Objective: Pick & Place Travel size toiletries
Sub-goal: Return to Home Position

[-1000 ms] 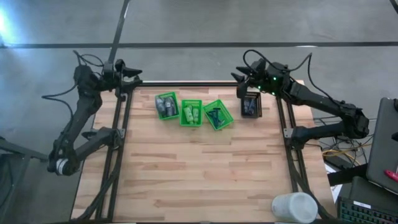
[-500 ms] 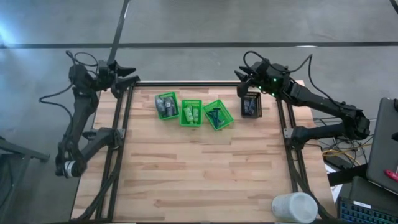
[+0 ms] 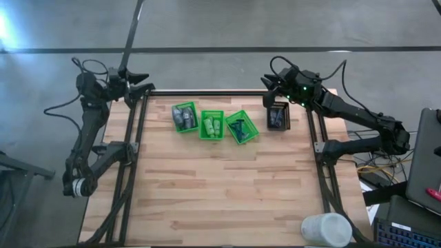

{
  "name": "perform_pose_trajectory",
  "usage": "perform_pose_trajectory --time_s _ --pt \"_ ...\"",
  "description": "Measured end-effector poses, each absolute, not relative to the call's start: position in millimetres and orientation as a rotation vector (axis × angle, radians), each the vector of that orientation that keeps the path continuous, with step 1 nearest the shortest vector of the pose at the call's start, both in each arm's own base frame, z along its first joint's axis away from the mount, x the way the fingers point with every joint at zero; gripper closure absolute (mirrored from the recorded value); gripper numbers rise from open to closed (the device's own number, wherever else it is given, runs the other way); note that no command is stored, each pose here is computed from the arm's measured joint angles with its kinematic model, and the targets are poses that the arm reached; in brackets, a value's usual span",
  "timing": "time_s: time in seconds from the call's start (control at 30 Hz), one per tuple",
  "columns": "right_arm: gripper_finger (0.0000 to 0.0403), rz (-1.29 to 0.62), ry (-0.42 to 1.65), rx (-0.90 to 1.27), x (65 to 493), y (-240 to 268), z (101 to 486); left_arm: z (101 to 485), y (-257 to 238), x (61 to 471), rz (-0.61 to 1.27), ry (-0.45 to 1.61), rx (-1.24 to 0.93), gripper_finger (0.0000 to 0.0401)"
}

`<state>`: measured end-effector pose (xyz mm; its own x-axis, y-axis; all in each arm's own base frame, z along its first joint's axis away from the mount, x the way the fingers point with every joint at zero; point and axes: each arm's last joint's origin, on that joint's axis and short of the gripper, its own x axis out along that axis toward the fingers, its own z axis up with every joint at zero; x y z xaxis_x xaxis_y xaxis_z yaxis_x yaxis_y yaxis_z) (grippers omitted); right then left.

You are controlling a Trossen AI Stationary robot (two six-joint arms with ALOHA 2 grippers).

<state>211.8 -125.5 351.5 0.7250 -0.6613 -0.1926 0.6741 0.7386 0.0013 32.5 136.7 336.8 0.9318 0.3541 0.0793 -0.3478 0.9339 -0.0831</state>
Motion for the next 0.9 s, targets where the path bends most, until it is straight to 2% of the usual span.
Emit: perform_pose_trajectory --time_s 0.17,0.37,0.6,0.9 --pt "0.0333 -0.739 0.195 0.086 211.5 -125.3 350.2 331.9 134.9 34.5 0.370 -0.098 -0.079 0.0149" --pt "0.0351 -0.742 0.242 0.130 210.5 -124.3 344.5 321.2 106.3 34.4 0.392 -0.128 -0.012 0.0149" --pt "0.0364 -0.742 0.261 0.133 210.1 -124.1 342.8 287.5 69.3 31.2 0.386 -0.157 0.092 0.0149" --pt "0.0349 -0.744 0.263 0.139 210.0 -124.0 342.4 245.5 56.6 30.4 0.379 -0.172 0.142 0.0149"
